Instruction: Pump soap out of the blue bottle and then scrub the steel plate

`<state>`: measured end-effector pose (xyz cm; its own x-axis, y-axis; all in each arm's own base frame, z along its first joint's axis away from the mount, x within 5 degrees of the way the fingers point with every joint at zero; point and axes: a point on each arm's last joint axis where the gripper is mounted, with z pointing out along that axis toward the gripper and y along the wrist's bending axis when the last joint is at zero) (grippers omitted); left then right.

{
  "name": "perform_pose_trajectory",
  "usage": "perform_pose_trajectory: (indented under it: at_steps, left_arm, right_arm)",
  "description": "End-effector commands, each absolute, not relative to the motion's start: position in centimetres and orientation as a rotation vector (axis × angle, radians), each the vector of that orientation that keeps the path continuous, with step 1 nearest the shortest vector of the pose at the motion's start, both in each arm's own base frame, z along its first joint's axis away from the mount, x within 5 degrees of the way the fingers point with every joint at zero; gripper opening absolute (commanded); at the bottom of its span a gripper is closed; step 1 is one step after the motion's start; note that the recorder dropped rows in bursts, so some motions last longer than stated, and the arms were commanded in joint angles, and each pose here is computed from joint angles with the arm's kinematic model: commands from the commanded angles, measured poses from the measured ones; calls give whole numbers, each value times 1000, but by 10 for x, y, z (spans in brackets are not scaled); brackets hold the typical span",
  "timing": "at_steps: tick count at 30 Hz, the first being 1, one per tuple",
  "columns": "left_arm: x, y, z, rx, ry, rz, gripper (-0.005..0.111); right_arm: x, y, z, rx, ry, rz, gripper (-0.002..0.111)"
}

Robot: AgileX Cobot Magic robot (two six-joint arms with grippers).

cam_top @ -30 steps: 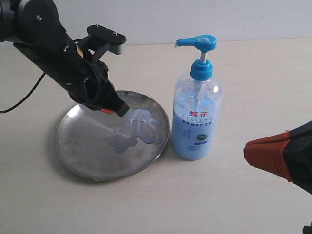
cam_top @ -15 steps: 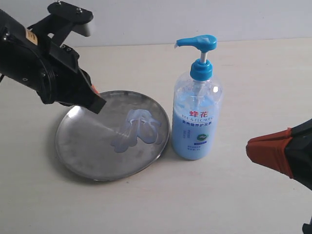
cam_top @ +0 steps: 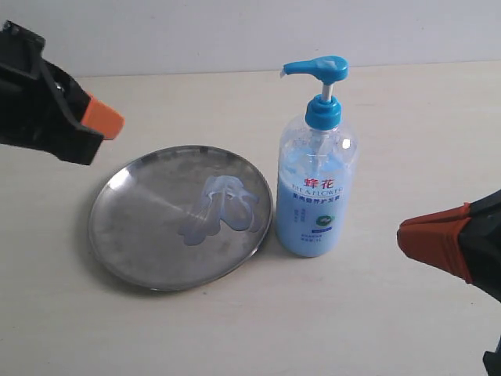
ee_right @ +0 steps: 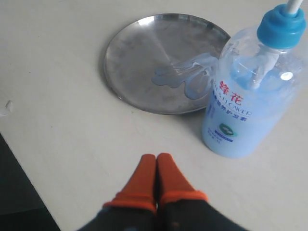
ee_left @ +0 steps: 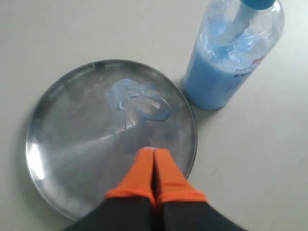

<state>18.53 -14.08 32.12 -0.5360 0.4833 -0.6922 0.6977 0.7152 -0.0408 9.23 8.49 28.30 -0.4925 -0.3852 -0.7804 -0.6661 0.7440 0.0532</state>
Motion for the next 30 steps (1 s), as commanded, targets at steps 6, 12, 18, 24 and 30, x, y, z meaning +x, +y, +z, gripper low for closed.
perform_pose_trajectory:
  at_steps: [6, 12, 18, 24, 30]
  left_arm:
    - [144, -114, 354, 819, 2057, -452, 0]
    - [117, -94, 364, 782, 1941, -461, 0]
    - [91, -77, 368, 756, 1853, -472, 0]
    - [70, -63, 367, 736, 1784, -485, 0]
    - [55, -53, 363, 722, 1738, -490, 0]
  right_arm:
    - [87, 77, 291, -742, 2066, 445, 0]
    - [80, 61, 296, -634, 2003, 408, 0]
    - [69, 48, 299, -570, 1919, 416, 0]
    - [64, 40, 299, -527, 1874, 408, 0]
    - [61, 38, 301, -511, 1853, 424, 0]
